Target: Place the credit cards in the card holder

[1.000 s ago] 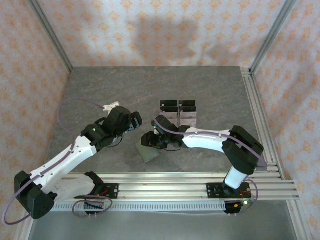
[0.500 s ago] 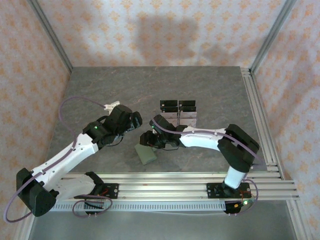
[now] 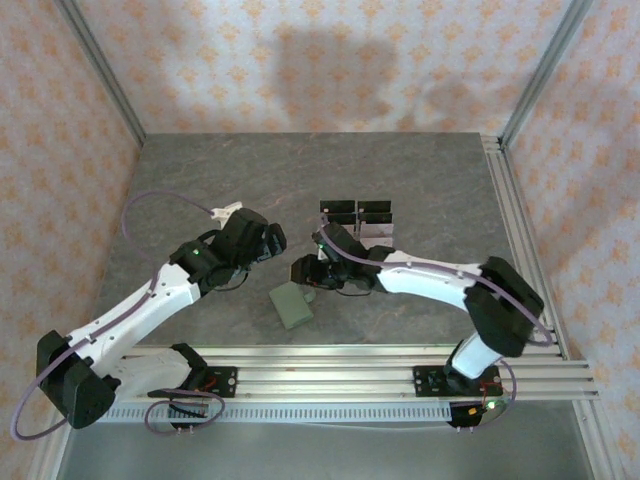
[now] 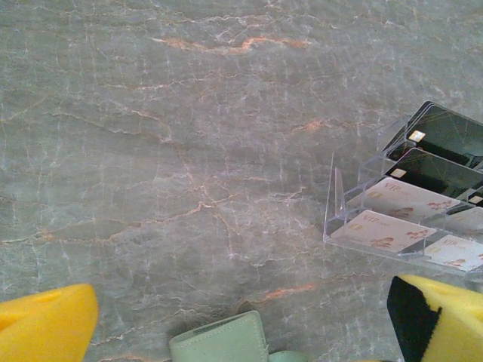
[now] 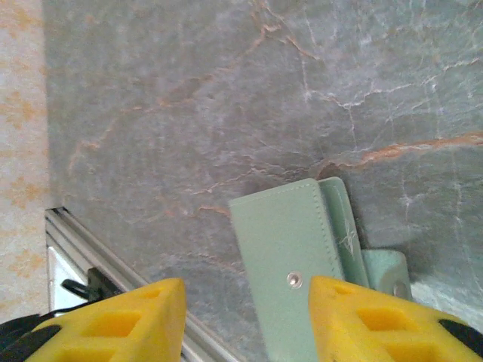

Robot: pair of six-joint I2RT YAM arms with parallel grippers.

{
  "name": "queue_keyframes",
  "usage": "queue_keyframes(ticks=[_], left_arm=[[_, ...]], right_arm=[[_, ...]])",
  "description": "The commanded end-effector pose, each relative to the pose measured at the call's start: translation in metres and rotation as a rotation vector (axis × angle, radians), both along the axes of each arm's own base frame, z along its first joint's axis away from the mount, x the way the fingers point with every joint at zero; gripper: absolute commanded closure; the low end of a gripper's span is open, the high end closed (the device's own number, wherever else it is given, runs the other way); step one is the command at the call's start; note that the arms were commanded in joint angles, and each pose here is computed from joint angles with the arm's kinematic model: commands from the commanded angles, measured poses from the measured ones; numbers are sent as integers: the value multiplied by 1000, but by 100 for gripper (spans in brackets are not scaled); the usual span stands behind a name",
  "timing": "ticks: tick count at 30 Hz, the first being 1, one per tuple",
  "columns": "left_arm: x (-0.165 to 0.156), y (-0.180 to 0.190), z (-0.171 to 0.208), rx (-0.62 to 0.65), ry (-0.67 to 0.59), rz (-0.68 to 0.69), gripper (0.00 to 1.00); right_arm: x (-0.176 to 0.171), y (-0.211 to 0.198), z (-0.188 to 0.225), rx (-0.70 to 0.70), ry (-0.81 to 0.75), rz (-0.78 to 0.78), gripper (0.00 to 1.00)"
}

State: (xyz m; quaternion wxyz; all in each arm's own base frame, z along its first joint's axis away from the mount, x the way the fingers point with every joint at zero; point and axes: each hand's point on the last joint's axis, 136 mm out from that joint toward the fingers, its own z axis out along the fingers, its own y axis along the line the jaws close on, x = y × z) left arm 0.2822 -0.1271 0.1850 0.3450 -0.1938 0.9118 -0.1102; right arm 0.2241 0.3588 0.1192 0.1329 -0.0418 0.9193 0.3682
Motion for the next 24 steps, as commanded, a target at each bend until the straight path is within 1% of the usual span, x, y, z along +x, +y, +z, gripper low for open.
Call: queue_keyframes(ticks=[1, 3, 6, 10, 14, 17, 18, 21, 24], left_arm=[[2, 5, 3, 33, 8, 7, 0], [1, 7, 2, 41, 9, 14, 0], [1, 9, 2, 46, 6, 19, 0], [2, 10, 3, 50, 4, 23, 0], [1, 9, 1, 47, 9, 26, 0], [2, 9, 0, 44, 10, 26, 0], [1, 8, 0, 43, 12, 25, 0], [1, 8, -1, 43, 16, 21, 0], [1, 7, -3, 46, 23, 16, 0]], right_arm=[[1, -28, 1, -136, -63, -10, 53], [1, -39, -8, -208, -61, -9, 52], [-1, -42, -21, -273, -40, 22, 52], [-6, -34, -37, -318, -17, 80, 51], [-5, -27, -50, -356, -6, 106, 52], [1, -26, -60, -384, -8, 101, 56], [3, -26, -63, -393, -9, 101, 59], [4, -24, -71, -409, 1, 105, 73], [6, -30, -77, -425, 8, 91, 95]])
